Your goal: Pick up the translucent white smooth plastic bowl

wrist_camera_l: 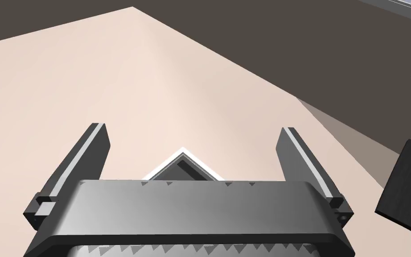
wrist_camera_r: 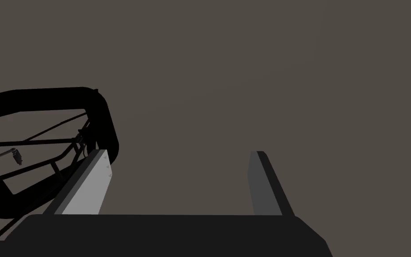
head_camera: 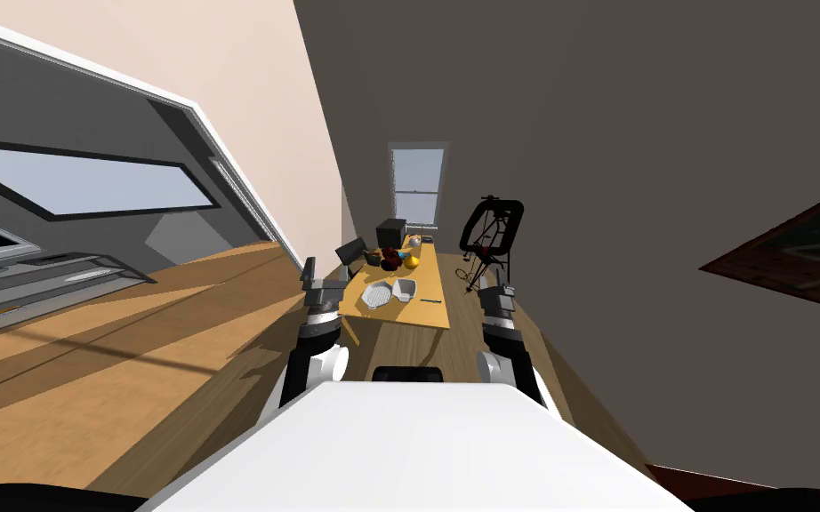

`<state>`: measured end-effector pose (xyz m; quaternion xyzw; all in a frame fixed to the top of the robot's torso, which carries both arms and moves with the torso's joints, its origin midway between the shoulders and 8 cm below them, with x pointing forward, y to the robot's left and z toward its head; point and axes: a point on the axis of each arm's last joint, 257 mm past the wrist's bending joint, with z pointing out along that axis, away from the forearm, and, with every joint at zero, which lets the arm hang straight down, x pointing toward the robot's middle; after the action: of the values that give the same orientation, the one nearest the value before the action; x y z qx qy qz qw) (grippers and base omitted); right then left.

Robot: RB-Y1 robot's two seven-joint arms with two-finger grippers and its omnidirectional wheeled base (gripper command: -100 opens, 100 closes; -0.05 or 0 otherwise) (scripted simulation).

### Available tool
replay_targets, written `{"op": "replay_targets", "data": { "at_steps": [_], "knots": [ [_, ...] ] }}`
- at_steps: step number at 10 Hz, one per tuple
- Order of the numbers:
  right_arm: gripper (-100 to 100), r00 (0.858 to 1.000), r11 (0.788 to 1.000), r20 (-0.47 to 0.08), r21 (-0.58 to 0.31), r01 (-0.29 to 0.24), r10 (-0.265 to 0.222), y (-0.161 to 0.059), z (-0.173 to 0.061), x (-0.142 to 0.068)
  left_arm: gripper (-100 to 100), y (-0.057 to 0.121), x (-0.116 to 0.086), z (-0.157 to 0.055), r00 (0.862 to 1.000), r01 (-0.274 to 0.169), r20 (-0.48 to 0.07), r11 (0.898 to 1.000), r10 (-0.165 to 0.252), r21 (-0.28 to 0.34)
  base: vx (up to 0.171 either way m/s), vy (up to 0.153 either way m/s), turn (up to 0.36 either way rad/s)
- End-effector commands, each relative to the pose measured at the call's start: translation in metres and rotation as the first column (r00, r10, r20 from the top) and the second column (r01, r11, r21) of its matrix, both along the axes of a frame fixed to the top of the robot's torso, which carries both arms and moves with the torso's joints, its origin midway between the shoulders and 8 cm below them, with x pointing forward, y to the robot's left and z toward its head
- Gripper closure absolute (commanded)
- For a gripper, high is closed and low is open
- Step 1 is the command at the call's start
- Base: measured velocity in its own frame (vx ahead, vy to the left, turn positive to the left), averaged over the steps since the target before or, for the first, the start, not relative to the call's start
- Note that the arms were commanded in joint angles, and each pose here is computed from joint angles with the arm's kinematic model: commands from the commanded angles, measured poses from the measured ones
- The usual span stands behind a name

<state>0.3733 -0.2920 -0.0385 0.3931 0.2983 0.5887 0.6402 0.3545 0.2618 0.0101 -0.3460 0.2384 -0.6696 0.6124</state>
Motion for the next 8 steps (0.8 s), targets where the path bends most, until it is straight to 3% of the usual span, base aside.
{"op": "replay_targets", "data": {
  "at_steps": [1, 5, 8],
  "knots": [
    [0, 1.0, 1.0, 0.0, 0.0, 0.0, 0.0, 0.0, 0.0, 0.0, -100, -0.005, 0.004, -0.003, 1.0, 0.023, -0.016, 0.999, -0.023, 0.029, 0.001, -0.003, -0.028],
    [0, 1.0, 1.0, 0.0, 0.0, 0.0, 0.0, 0.0, 0.0, 0.0, -100, -0.02, 0.026, -0.018, 0.992, 0.094, -0.091, 0.991, -0.086, 0.091, 0.002, -0.007, -0.077],
    [0, 1.0, 1.0, 0.0, 0.0, 0.0, 0.0, 0.0, 0.0, 0.0, -100, -0.031, 0.05, -0.034, 0.978, 0.142, -0.166, 0.984, -0.123, 0.106, -0.003, -0.015, -0.117]
  ]
}}
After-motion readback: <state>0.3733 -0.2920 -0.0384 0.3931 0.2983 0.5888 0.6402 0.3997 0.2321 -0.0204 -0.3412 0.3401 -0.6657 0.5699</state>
